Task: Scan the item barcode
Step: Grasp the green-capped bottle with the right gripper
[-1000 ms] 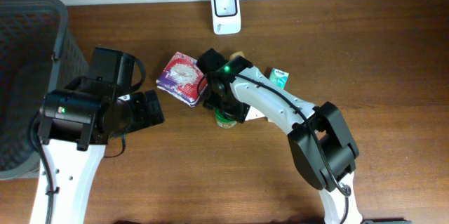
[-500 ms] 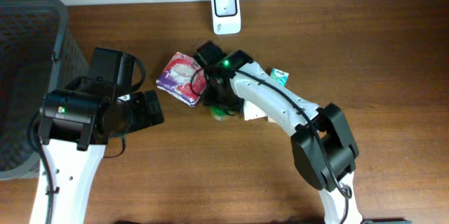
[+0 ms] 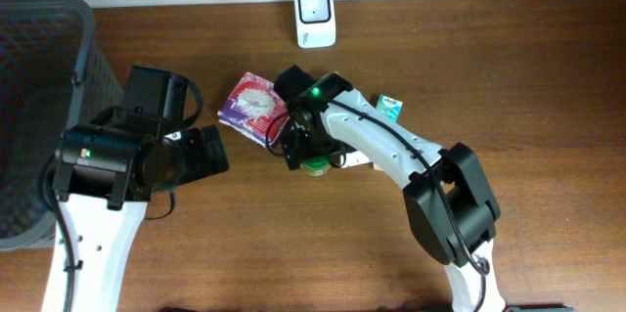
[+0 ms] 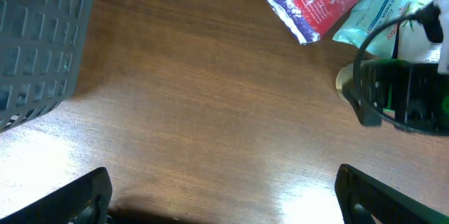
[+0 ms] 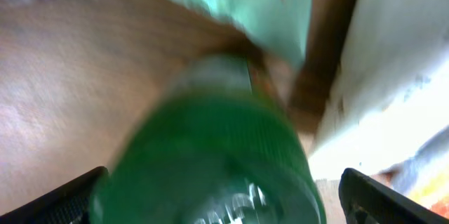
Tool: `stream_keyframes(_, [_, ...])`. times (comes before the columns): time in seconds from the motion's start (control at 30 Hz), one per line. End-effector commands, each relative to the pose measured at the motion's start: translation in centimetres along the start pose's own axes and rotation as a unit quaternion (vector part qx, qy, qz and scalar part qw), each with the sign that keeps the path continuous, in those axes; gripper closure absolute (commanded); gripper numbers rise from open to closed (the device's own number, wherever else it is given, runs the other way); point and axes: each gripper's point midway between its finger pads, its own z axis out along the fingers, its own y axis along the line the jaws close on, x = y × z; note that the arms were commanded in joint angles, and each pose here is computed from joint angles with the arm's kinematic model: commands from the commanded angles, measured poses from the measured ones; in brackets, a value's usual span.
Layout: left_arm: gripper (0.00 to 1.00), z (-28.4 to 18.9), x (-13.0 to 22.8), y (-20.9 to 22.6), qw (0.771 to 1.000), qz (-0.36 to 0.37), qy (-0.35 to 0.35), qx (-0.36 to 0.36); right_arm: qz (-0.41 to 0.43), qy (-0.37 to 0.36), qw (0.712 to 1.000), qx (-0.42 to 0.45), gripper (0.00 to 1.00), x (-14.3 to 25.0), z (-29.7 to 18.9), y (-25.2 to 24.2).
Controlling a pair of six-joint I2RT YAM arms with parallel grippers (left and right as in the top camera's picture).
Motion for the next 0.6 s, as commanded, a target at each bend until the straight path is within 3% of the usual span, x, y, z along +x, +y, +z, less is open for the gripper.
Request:
stream_keyframes(0.0, [0.01, -0.1, -0.1, 0.1, 1.0, -0.004, -0.006, -0.002, -0.005, -0.01, 1.0, -0.017, 0.01, -0.7, -1.7, 1.0])
stream_keyframes(0.57, [0.01, -0.1, -0.1, 0.1, 1.0, -0.004, -0.006, -0.002, -0.005, -0.013, 1.0, -0.017, 0.03, -0.7, 0.0, 0.9])
